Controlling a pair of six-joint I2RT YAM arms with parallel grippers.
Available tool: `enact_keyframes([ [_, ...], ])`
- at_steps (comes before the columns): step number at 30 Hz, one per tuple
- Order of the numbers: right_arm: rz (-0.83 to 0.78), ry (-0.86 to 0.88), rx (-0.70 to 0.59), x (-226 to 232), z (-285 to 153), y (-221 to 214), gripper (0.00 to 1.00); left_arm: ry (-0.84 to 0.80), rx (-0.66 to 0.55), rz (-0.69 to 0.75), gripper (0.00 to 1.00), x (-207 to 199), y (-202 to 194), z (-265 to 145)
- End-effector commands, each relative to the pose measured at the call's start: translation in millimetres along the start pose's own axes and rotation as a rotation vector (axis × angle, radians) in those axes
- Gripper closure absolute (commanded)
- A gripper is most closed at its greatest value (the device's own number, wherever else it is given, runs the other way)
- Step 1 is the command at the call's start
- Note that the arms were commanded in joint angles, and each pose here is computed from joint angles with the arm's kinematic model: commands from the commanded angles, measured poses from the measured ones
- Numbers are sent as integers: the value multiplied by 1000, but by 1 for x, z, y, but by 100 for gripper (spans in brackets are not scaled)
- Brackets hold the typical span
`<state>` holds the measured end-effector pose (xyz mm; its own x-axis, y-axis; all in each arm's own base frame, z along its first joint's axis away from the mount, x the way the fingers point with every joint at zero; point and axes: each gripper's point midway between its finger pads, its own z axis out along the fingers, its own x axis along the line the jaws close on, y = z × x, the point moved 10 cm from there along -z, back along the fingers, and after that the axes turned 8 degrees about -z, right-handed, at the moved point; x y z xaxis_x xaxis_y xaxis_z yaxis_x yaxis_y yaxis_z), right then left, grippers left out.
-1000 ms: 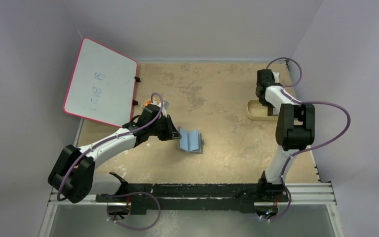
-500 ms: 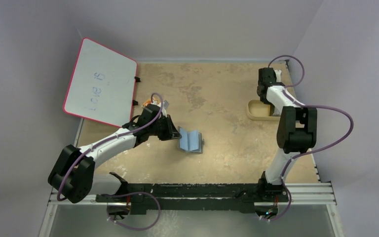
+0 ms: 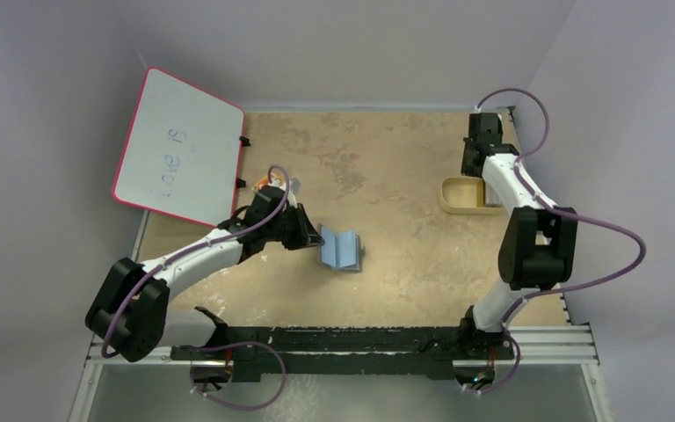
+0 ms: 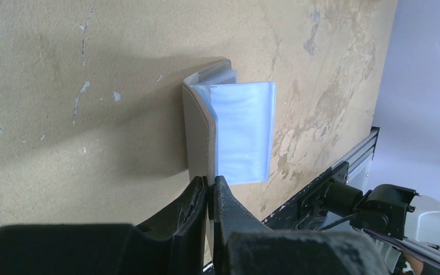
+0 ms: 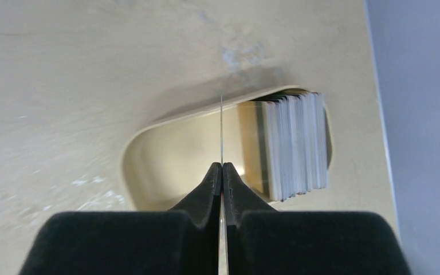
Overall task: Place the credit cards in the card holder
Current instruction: Pick up the credit card from the storage box, then insert the credit card into the card holder.
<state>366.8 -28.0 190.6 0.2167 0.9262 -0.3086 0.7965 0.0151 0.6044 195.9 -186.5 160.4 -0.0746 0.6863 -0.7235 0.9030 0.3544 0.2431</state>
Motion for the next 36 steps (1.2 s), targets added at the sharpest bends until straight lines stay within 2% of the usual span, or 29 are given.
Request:
enact_keyframes([
  [1,48,199,-103,5,-36,14,100,-126,-45,-22,95,-17,7,-1],
  [10,125,716,-312,43,-109,17,100,-274,-78,-144,95,-22,13,22],
  [15,130,910,-371,78,-149,1,100,-259,-82,-157,91,-14,12,34],
  [19,155,1119,-373,108,-166,-21,100,-210,-93,-143,85,-6,11,37],
  [22,160,1215,-314,135,-168,-43,100,-163,-102,-126,82,0,11,38],
  [29,126,1300,-182,183,-161,-78,100,-74,-119,-94,82,12,9,39],
  [36,112,1195,-115,189,-140,-94,100,-8,-115,-72,85,20,7,39],
])
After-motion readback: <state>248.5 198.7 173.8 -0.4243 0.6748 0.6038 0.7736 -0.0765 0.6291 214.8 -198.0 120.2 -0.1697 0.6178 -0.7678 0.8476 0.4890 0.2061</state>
